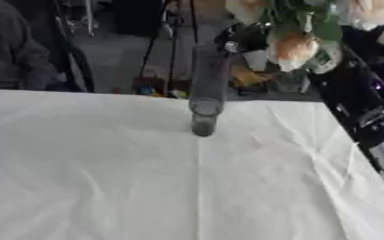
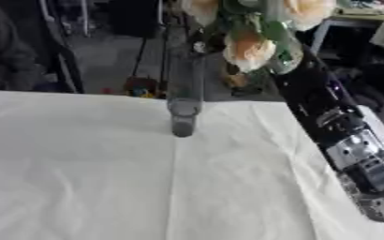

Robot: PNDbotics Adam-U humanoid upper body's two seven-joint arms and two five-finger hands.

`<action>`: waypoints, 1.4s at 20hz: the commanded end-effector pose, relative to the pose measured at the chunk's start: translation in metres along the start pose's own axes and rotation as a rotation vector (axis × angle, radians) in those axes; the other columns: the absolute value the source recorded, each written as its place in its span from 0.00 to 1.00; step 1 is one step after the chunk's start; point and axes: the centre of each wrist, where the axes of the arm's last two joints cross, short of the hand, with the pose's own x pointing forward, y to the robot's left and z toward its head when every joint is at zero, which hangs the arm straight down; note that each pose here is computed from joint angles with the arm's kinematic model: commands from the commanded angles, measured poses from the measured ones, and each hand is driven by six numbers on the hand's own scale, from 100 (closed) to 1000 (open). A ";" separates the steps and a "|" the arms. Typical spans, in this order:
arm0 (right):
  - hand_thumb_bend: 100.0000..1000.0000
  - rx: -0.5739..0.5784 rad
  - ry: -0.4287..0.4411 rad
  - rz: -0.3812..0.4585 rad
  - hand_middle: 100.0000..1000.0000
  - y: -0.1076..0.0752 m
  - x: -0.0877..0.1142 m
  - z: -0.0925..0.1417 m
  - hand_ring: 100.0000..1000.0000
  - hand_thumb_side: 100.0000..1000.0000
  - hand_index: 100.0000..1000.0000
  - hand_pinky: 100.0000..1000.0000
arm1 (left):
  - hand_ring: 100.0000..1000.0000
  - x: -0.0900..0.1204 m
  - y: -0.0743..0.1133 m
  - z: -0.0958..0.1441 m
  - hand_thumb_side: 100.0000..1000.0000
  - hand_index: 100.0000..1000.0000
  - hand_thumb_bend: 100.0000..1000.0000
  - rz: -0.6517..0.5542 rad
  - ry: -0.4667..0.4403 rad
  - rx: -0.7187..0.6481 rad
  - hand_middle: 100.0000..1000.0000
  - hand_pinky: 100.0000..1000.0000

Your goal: Arrange flowers into the vase.

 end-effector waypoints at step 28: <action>0.00 -0.024 -0.029 0.016 0.78 -0.023 0.004 0.016 0.82 0.52 0.95 1.00 | 0.63 0.006 0.012 -0.001 0.71 0.52 0.97 -0.048 -0.002 0.003 0.70 0.65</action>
